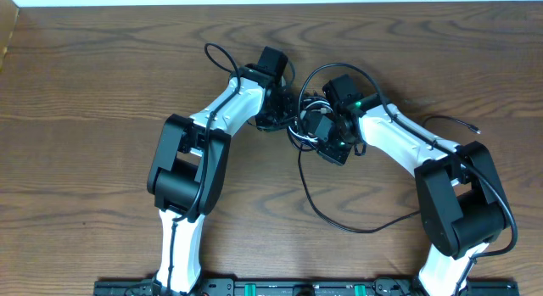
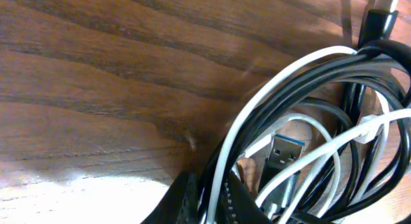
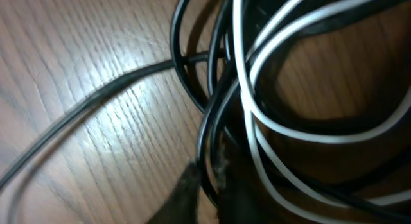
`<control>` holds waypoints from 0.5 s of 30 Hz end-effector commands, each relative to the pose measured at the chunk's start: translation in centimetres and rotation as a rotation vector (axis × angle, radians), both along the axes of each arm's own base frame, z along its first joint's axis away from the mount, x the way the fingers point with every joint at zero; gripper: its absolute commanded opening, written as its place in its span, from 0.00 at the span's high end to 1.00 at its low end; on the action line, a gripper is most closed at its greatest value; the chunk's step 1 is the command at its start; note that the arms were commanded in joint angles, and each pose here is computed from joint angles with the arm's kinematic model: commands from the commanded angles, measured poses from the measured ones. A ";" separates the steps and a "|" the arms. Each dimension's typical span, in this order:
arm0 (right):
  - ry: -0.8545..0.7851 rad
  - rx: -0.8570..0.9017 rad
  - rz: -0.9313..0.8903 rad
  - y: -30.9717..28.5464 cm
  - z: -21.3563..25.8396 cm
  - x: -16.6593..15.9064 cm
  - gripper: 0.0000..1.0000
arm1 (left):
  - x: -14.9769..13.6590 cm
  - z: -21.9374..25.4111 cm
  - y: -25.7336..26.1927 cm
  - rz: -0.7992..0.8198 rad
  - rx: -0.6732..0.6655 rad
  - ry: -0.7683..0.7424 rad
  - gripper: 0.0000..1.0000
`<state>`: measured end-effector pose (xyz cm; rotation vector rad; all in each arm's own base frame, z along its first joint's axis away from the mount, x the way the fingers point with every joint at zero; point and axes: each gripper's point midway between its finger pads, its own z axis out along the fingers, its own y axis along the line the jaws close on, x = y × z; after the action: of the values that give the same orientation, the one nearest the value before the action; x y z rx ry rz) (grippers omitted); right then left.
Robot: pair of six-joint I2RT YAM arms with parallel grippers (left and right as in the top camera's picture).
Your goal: Untangle cables
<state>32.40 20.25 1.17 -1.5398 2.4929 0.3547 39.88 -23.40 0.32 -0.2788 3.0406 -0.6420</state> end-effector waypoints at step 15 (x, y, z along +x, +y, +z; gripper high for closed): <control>-0.054 0.123 -0.012 1.0 5.6 -0.3 0.99 | -0.7 -3.4 1.8 -0.017 0.113 0.033 0.83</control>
<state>31.97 20.67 3.24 -1.5216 2.4626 0.4020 39.94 -23.37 0.32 -0.2525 3.0373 -0.6369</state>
